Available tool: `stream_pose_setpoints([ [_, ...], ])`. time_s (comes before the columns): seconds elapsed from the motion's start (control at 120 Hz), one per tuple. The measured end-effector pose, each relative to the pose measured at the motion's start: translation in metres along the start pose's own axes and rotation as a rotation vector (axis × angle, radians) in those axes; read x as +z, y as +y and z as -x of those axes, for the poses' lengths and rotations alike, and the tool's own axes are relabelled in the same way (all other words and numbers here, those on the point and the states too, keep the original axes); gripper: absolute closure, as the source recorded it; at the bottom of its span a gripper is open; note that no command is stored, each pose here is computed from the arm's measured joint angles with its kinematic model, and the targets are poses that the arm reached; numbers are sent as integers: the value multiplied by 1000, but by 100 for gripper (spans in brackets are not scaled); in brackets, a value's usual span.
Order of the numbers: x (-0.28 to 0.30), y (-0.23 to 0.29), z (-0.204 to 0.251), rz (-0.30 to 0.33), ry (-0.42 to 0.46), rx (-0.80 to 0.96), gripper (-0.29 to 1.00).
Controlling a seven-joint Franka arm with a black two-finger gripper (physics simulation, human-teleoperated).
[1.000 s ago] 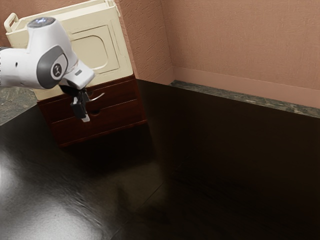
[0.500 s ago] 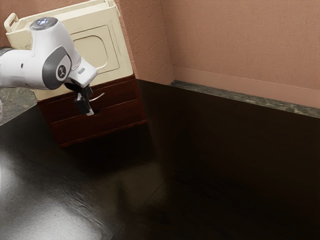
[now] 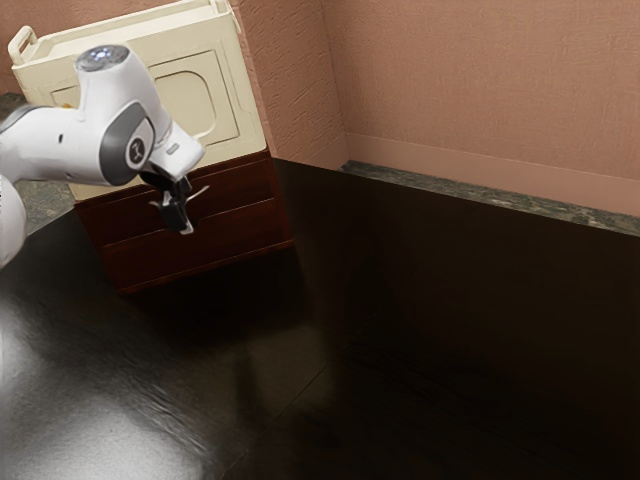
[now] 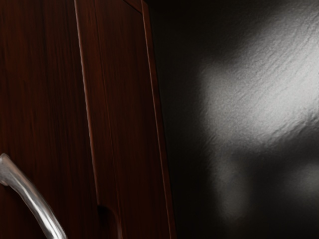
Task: Pull the drawer handle with one arm to open the drawer
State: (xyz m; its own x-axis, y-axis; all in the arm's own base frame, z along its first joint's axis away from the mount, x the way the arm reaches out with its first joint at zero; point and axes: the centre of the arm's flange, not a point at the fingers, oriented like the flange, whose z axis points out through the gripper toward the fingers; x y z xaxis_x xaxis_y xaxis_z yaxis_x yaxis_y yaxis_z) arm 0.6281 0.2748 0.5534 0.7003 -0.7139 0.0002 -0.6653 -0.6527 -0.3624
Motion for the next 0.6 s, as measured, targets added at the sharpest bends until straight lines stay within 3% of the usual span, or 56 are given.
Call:
stream_pose_setpoints([
  [0.6, 8, 0, 5, 32, 28, -42, 0],
])
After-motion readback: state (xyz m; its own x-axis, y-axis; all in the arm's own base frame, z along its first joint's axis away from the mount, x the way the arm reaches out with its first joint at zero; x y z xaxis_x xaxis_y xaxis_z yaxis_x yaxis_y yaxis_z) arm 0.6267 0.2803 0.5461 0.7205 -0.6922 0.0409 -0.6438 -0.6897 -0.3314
